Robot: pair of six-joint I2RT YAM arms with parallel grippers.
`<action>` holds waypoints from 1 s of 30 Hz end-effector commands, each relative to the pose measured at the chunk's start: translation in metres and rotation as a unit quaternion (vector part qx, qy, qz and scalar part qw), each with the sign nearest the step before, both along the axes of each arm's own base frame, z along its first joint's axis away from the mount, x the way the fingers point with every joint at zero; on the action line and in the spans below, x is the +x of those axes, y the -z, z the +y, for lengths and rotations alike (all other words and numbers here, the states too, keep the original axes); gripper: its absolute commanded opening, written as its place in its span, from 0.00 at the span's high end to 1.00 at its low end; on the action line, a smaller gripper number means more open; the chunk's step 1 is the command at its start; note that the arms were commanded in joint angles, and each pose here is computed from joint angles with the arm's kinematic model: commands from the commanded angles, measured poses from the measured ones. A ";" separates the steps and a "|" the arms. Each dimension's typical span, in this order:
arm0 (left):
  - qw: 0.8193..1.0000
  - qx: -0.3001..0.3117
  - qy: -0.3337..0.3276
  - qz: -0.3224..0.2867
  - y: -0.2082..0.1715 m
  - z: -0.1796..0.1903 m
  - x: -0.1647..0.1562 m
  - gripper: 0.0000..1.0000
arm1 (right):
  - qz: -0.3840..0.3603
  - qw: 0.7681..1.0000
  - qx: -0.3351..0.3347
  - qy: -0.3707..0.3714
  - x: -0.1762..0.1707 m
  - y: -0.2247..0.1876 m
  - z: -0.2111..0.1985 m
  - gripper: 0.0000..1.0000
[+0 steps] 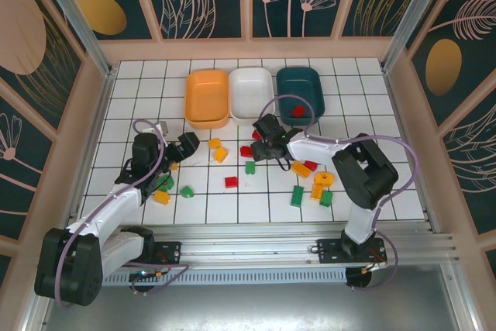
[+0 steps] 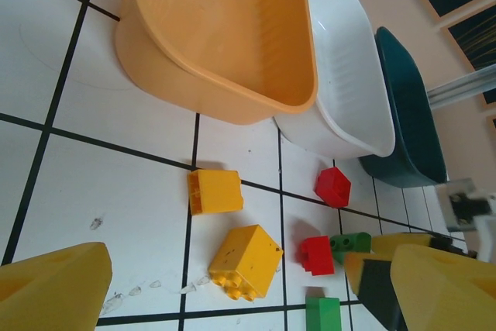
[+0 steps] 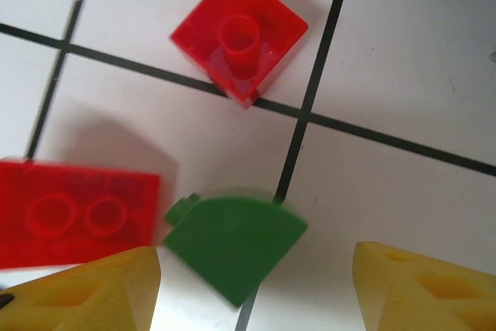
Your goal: Sort the legos into containers by color
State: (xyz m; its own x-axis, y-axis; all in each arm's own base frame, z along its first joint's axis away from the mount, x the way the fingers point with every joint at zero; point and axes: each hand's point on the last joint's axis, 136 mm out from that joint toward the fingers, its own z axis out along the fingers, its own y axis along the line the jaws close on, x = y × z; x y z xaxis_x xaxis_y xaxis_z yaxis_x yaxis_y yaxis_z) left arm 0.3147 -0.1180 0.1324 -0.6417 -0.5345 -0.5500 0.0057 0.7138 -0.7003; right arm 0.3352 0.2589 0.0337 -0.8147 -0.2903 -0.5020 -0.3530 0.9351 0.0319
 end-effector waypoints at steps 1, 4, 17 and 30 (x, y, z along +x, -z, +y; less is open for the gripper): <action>1.000 -0.004 0.013 -0.009 -0.007 -0.005 -0.001 0.07 | -0.012 1.000 0.001 -0.020 0.015 0.002 0.005 0.34; 1.000 -0.005 0.012 -0.008 -0.007 -0.005 0.000 0.06 | -0.023 1.000 -0.007 -0.007 0.030 0.007 -0.002 0.39; 1.000 -0.004 0.011 -0.008 -0.009 -0.006 0.004 0.07 | -0.017 1.000 0.017 -0.006 0.032 0.003 -0.005 0.79; 0.995 0.063 0.065 0.030 0.017 -0.038 0.002 0.10 | -0.138 0.987 0.071 0.039 0.118 -0.103 0.028 0.80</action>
State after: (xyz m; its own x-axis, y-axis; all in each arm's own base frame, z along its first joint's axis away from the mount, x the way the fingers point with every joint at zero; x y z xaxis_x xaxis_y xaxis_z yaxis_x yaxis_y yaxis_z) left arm 0.3163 -0.1429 0.1147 -0.7159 -0.4507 -0.5332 0.0184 0.7513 -0.6597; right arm 0.4159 0.2868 0.1346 -0.6753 -0.1710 -0.7175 -0.3472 0.9319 0.1048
